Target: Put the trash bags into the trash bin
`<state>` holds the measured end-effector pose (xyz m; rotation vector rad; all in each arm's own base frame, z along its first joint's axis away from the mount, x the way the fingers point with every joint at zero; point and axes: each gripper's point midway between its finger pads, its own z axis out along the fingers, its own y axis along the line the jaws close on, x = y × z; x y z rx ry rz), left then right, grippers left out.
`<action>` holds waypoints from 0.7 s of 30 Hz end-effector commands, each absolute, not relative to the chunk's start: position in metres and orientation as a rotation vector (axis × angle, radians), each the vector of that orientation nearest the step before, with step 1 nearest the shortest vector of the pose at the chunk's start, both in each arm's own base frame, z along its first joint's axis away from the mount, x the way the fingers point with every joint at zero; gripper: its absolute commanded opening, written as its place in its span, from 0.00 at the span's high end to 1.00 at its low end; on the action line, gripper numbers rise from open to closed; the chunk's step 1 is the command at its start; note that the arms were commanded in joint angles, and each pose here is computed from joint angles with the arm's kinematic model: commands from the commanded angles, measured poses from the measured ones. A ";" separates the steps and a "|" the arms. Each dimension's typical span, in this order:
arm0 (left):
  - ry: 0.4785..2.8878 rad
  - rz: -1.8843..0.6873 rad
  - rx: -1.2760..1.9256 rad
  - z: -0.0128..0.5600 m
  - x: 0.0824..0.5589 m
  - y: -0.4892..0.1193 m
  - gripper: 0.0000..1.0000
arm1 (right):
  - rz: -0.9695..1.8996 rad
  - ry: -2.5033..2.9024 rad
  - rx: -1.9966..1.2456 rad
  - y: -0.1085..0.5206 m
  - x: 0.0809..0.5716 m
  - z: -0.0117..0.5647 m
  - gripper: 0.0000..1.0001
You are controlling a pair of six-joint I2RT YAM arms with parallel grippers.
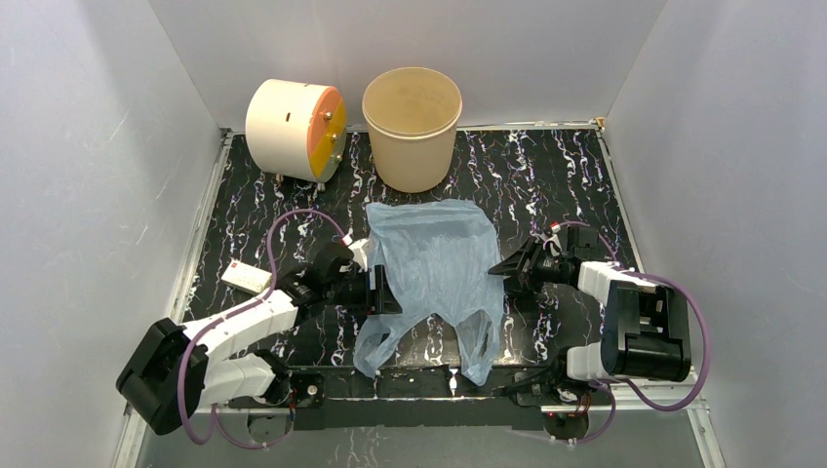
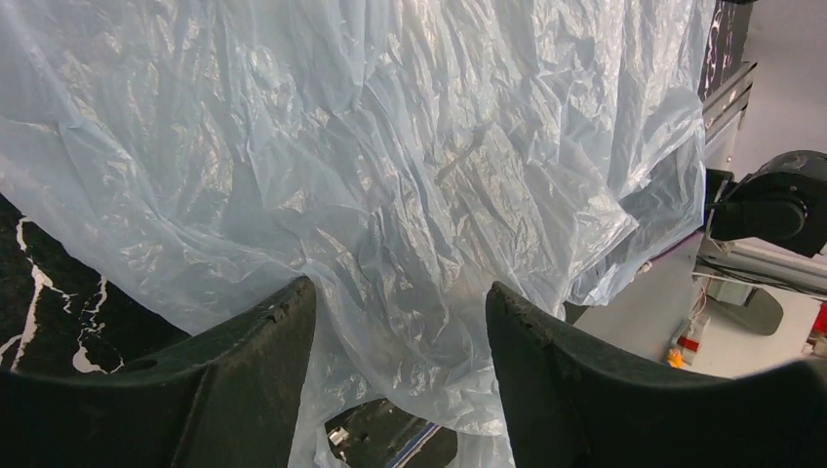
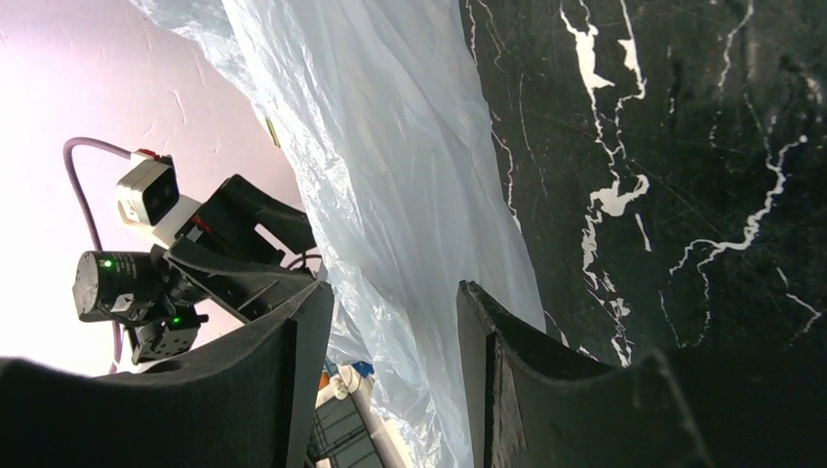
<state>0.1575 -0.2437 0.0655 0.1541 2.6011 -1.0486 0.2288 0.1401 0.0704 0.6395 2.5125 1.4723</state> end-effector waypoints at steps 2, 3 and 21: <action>2.598 -1.021 0.157 0.065 0.164 -0.249 0.45 | 1.541 2.450 0.535 0.148 0.239 0.088 0.44; 2.613 -1.005 0.152 0.061 0.164 -0.249 0.53 | 1.551 2.450 0.523 0.150 0.239 0.089 0.45; 2.161 -1.005 0.082 0.171 0.223 -0.251 1.00 | 1.088 2.351 0.360 0.124 0.276 0.161 0.97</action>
